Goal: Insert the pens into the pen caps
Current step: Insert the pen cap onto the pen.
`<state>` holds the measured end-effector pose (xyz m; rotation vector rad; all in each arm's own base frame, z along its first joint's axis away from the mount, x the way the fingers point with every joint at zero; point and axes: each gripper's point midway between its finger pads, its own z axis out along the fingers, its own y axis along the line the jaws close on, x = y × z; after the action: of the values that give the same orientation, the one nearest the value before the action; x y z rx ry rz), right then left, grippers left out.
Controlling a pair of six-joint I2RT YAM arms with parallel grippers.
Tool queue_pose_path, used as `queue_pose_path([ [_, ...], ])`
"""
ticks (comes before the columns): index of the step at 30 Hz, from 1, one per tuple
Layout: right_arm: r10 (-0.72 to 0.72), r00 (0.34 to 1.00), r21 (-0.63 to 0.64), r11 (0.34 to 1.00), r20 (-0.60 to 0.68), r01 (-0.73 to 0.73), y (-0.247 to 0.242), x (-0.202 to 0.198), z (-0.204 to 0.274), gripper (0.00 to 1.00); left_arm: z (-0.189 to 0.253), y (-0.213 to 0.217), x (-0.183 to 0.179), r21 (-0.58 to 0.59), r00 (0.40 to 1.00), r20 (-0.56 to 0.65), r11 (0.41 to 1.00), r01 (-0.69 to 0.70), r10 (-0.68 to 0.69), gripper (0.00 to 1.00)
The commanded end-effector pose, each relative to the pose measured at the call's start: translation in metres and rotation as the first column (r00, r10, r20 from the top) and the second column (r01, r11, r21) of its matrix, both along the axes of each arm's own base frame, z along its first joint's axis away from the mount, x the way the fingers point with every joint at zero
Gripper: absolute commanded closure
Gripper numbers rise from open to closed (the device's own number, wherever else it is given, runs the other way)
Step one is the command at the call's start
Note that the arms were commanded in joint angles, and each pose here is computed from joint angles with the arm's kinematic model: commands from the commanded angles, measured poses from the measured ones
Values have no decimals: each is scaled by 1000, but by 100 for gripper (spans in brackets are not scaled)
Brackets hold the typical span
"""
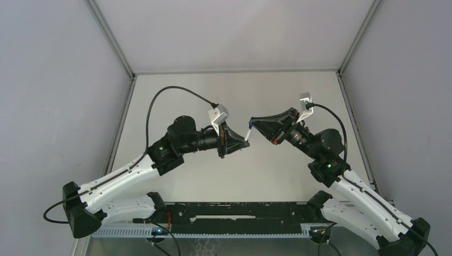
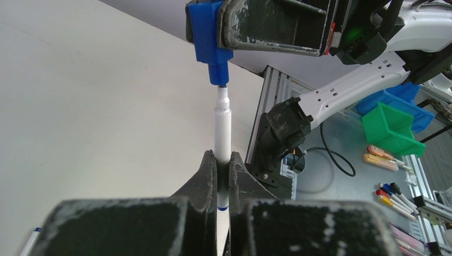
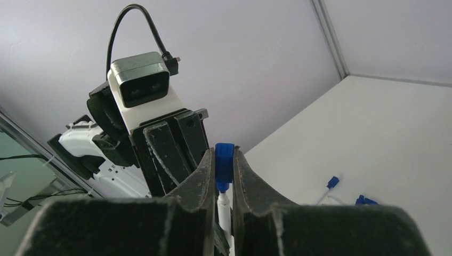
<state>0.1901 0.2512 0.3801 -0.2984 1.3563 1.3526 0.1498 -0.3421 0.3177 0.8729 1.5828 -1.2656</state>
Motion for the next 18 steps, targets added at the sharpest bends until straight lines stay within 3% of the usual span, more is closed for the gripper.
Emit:
queue_pose_path([
  [1, 28, 999, 17, 999, 25, -29, 2, -6, 8, 100, 44, 2, 0, -96, 997, 76, 995, -10, 17, 100],
  [18, 35, 999, -7, 999, 20, -35, 4, -7, 2, 100, 47, 3, 5, -112, 996, 70, 993, -40, 48, 100],
])
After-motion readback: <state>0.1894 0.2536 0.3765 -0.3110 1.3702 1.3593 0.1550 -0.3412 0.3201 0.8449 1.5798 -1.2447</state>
